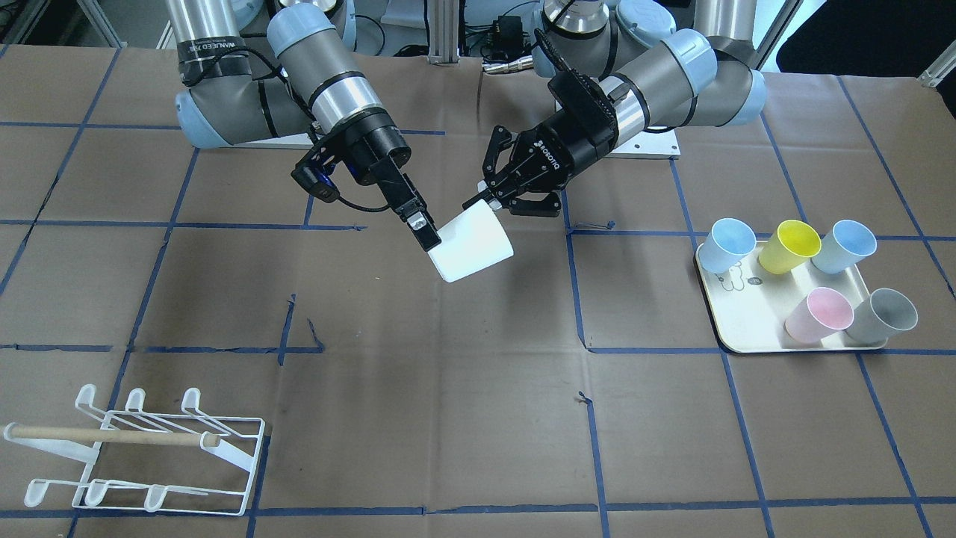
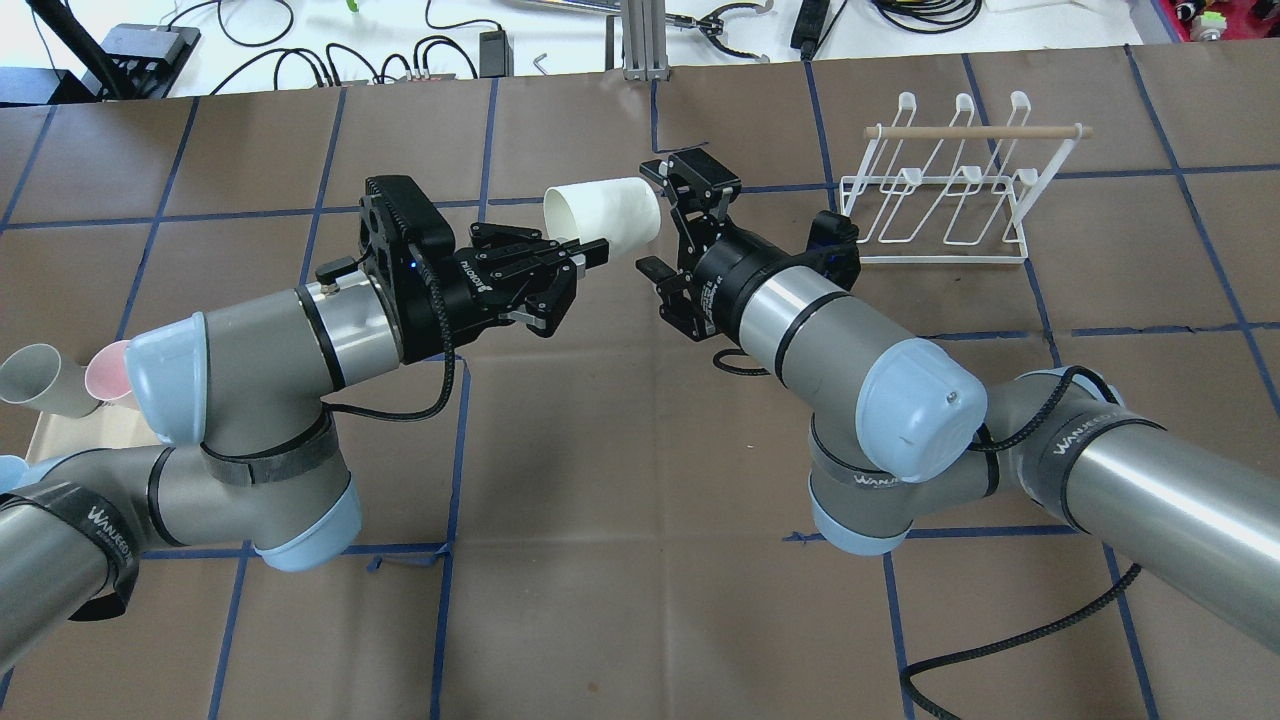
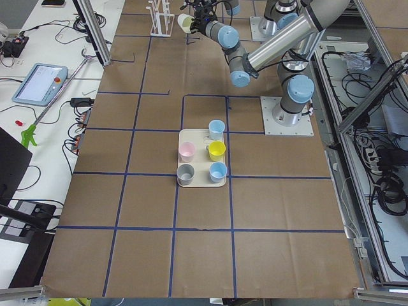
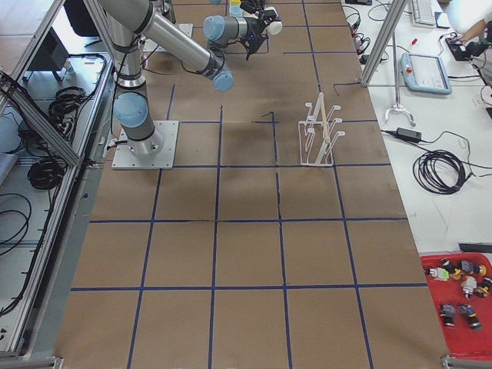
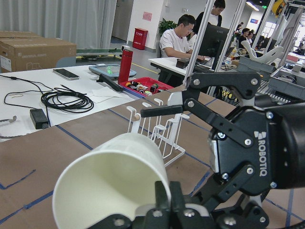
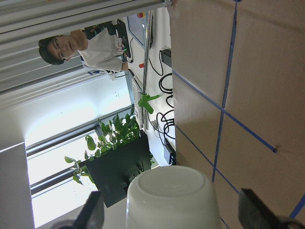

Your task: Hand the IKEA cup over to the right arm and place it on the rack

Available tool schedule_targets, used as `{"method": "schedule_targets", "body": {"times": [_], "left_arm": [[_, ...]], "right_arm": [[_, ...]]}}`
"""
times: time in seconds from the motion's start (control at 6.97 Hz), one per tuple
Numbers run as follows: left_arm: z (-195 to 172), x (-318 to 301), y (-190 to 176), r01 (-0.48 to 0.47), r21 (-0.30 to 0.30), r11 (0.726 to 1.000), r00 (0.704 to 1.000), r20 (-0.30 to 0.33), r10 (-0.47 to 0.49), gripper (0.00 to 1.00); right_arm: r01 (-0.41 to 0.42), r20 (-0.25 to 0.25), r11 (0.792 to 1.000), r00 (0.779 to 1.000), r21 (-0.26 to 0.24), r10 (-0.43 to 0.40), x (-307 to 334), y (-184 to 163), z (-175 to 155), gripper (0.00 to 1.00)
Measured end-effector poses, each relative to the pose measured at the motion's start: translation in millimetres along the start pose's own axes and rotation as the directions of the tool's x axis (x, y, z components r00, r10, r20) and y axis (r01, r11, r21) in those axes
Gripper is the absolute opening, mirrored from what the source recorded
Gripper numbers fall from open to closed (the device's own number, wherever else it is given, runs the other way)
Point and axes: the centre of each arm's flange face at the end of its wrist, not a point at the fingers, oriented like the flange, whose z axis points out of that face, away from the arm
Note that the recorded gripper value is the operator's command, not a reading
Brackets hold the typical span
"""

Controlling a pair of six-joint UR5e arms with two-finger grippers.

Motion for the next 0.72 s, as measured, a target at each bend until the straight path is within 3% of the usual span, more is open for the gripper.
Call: {"method": "schedule_targets", "body": {"times": [0.29,0.43,0.57,0.72], "left_arm": [[0.1,-0.2,0.0,0.0,0.0,1.0,1.0,0.0,0.0,0.03],[0.1,-0.2,-0.1,0.0,0.0,1.0,1.0,0.0,0.0,0.03],[0.4,-0.5,0.3,0.001,-0.001,1.0,1.0,0.0,-0.001,0.03],[0.5,-0.7,0.6,0.002,-0.001,1.0,1.0,0.0,-0.002,0.04]], "right_arm": [[0.006,0.001,1.0,1.0,0.006,-0.006,-1.1,6.6,11.0,0.95],[0.007,0.001,1.0,1.0,0.005,-0.007,-1.3,9.0,14.2,0.85],[0.008,0.001,1.0,1.0,0.003,-0.008,-1.1,10.1,15.5,0.67],[0.009,0.0,1.0,1.0,0.0,-0.009,-1.0,10.5,15.9,0.58]]}}
